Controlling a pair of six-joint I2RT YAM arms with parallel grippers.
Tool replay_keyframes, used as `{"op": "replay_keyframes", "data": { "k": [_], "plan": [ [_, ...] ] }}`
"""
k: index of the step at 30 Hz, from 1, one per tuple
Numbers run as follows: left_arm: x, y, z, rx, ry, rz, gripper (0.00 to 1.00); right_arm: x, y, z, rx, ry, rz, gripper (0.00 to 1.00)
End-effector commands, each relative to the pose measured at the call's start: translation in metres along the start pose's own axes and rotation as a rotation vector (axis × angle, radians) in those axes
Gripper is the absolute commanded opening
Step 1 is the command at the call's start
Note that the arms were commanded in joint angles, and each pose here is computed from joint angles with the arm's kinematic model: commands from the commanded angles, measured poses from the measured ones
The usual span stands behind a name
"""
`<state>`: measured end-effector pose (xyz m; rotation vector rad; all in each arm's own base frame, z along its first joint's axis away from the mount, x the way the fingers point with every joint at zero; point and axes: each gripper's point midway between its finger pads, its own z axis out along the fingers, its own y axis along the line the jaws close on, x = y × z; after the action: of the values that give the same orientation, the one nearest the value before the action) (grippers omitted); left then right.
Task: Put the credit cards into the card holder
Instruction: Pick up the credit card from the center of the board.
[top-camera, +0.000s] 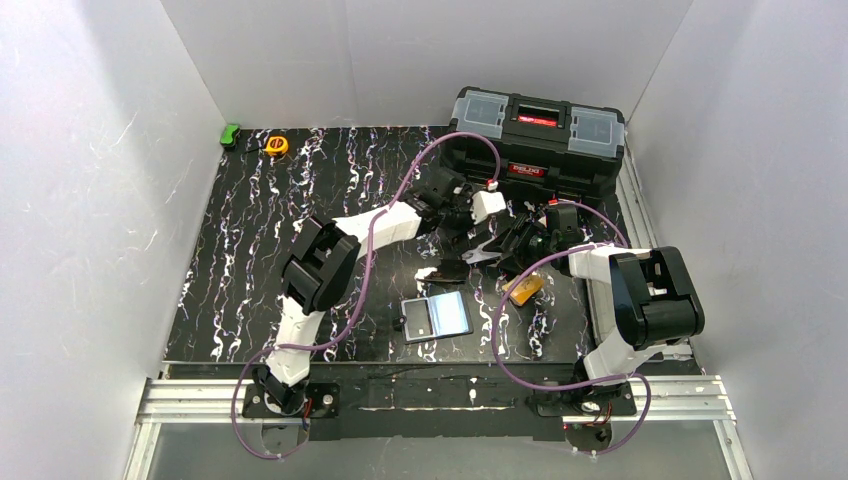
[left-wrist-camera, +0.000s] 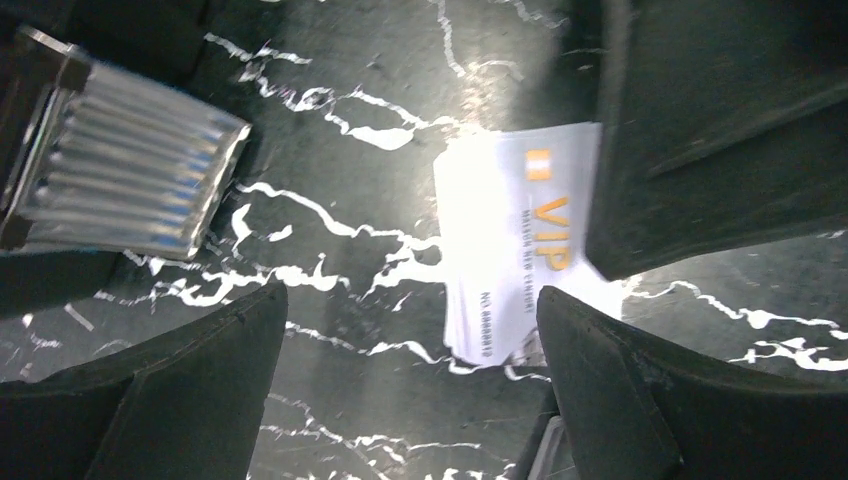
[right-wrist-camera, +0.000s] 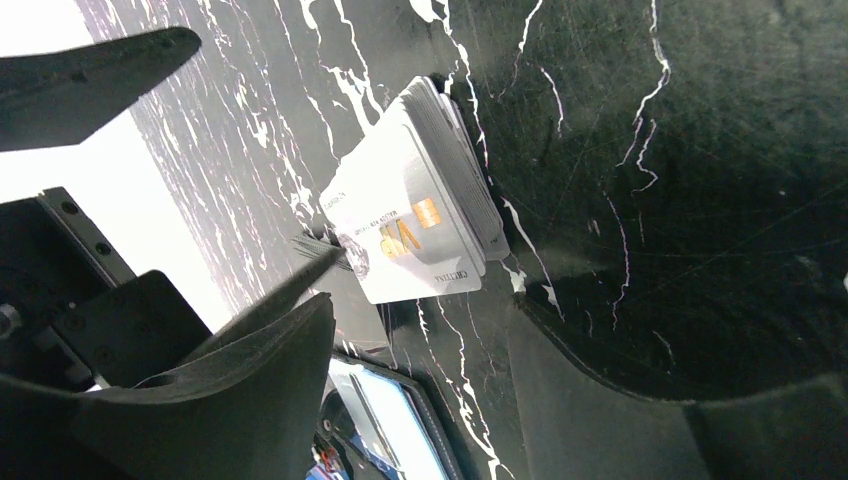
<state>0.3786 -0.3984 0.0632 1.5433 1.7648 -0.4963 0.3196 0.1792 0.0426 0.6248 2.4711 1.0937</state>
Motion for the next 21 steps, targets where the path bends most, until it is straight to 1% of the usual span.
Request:
{"op": "replay_keyframes", "data": {
  "k": [1, 4, 8, 9, 21],
  "plan": [
    [-0.009, 0.024, -0.013, -0.096, -0.006, 0.005, 0.94, 0.006, -0.008, 0.002, 0.023, 0.008, 0.012, 0.70],
    [0.000, 0.030, -0.008, -0.132, 0.018, 0.020, 0.92, 0.006, -0.008, 0.002, 0.022, 0.010, 0.013, 0.69],
    [0.006, 0.037, -0.003, -0.169, 0.032, 0.039, 0.84, 0.005, -0.008, 0.003, 0.019, 0.013, 0.012, 0.69],
    [0.007, 0.038, -0.002, -0.172, 0.034, 0.043, 0.83, 0.005, -0.008, 0.003, 0.019, 0.014, 0.013, 0.69],
    [0.009, 0.024, 0.004, -0.117, 0.033, 0.057, 0.83, 0.004, -0.006, 0.005, 0.015, 0.013, 0.020, 0.68]
  ]
}}
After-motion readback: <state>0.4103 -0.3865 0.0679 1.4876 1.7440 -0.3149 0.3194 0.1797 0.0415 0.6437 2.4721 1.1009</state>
